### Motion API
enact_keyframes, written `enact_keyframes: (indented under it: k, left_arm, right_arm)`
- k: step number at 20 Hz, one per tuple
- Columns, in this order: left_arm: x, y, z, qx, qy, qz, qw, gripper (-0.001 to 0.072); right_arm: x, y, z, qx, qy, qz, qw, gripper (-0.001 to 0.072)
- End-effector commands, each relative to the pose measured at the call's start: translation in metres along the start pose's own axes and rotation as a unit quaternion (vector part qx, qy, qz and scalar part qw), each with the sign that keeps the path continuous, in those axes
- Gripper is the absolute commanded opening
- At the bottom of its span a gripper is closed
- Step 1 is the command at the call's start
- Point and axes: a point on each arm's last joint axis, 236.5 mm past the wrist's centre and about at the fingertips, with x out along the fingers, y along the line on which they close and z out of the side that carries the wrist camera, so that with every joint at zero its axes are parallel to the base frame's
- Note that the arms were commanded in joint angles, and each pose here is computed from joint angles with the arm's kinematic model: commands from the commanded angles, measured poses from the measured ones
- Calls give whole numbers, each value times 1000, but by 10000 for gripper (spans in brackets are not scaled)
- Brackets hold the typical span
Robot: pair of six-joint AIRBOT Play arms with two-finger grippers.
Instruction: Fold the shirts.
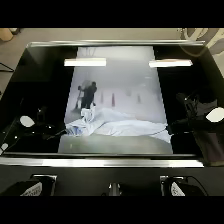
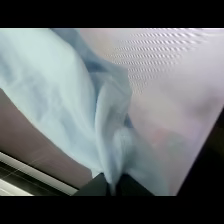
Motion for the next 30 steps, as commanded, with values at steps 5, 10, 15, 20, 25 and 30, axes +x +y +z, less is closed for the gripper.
enact_keyframes:
  k: [5,10,15,20,25,30]
  left_arm:
    - [-428,-196,91,266,-562,-114,775,23]
    - [-688,-202,-49,208,-792,-172,548,23]
    - [-630,-173,-21,181,-723,-101,659,23]
    - [-555,-113,35,149,-658,43,737,23]
    - [-381,-92,76,136,-490,28,861,24]
    - [-194,-58,60,72,-315,-24,946,25]
  right_arm:
    - [-303,6,165,-152,-378,-283,868,18]
    - [-546,104,113,-195,-568,-457,656,18]
    - [-508,78,76,-169,-466,-476,727,18]
    - [-443,-10,42,-15,-307,-483,820,18]
    - [-272,-43,65,-2,-139,-314,939,19]
    - [-83,-83,82,25,-63,-176,982,19]
